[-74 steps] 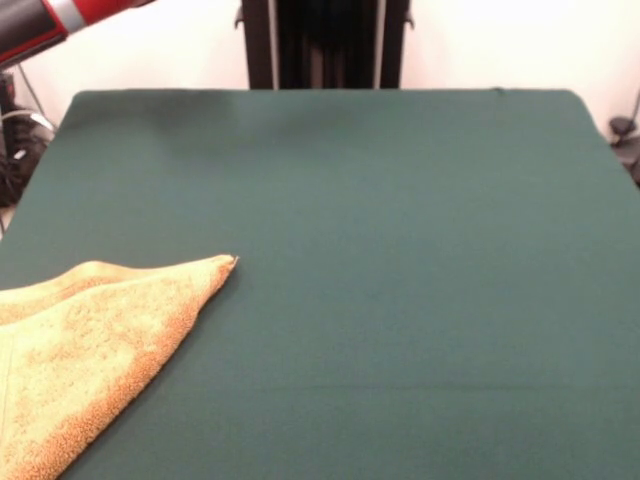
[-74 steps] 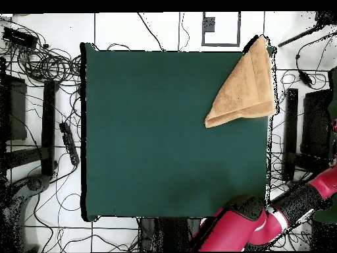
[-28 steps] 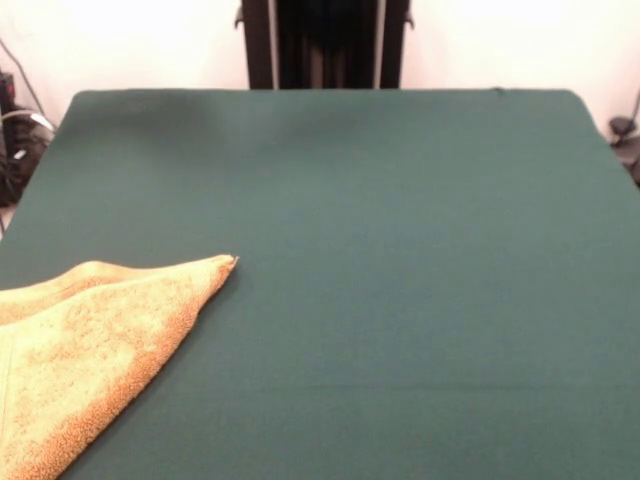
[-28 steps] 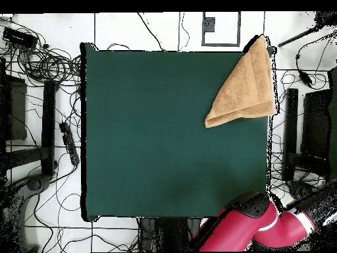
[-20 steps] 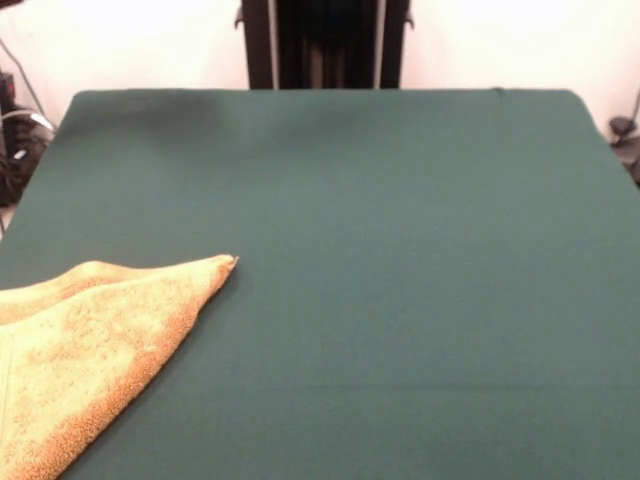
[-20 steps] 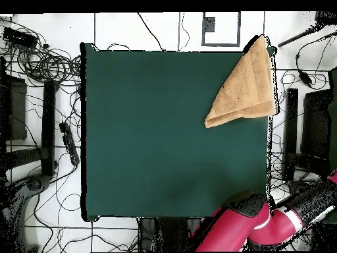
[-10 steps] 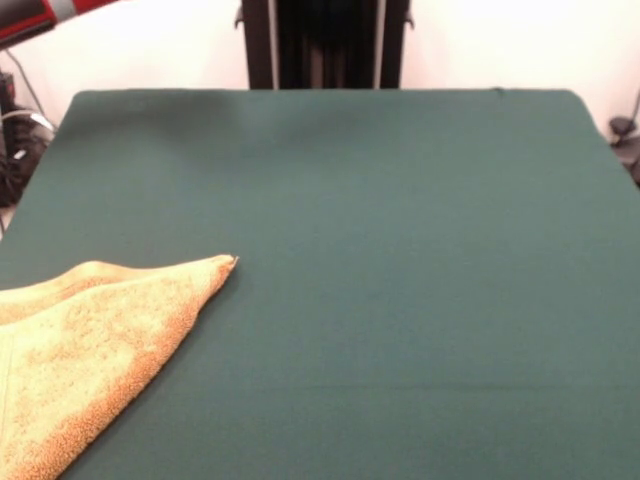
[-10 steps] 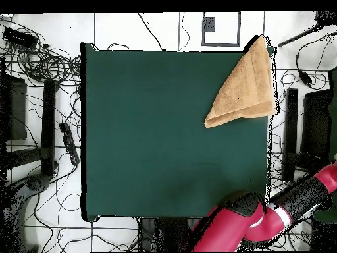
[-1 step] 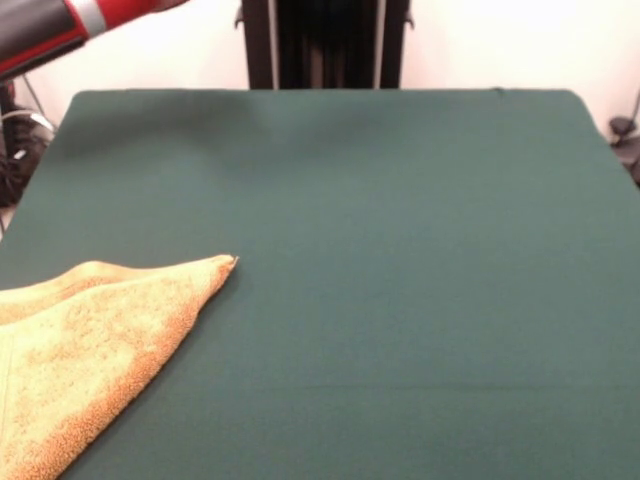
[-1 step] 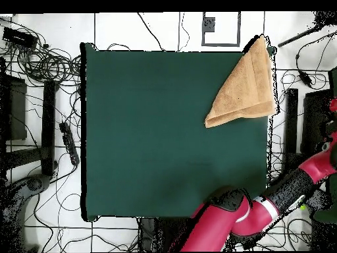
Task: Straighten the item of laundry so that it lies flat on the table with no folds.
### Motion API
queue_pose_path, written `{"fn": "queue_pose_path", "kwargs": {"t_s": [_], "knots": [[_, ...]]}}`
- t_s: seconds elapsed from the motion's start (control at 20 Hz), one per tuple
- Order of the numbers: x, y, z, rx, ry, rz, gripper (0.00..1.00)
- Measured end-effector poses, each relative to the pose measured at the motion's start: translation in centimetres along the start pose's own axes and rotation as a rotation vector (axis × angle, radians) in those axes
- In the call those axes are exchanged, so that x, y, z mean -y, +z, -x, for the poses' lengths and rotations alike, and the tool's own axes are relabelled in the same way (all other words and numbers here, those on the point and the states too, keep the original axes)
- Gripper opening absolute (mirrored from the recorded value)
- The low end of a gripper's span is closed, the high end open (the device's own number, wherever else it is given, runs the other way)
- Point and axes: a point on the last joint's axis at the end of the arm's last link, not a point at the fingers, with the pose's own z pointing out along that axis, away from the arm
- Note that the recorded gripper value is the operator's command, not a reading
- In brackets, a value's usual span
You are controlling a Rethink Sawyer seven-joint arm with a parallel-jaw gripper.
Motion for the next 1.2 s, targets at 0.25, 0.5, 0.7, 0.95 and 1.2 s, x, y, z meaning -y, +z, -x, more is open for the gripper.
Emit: {"fn": "queue_pose_path", "kwargs": {"t_s": [0.25, 0.5, 0.7, 0.95, 1.2], "knots": [[-4.1, 1.6, -1.4, -0.017, -0.021, 0.037, 0.00], [-8.4, 2.7, -2.8, -0.030, -0.047, 0.071, 0.00], [-12.3, 3.3, -3.8, -0.031, -0.074, 0.096, 0.00], [-16.8, 3.1, -4.8, -0.012, -0.100, 0.111, 0.00], [-15.7, 2.4, -4.8, 0.013, -0.072, 0.088, 0.00]]}}
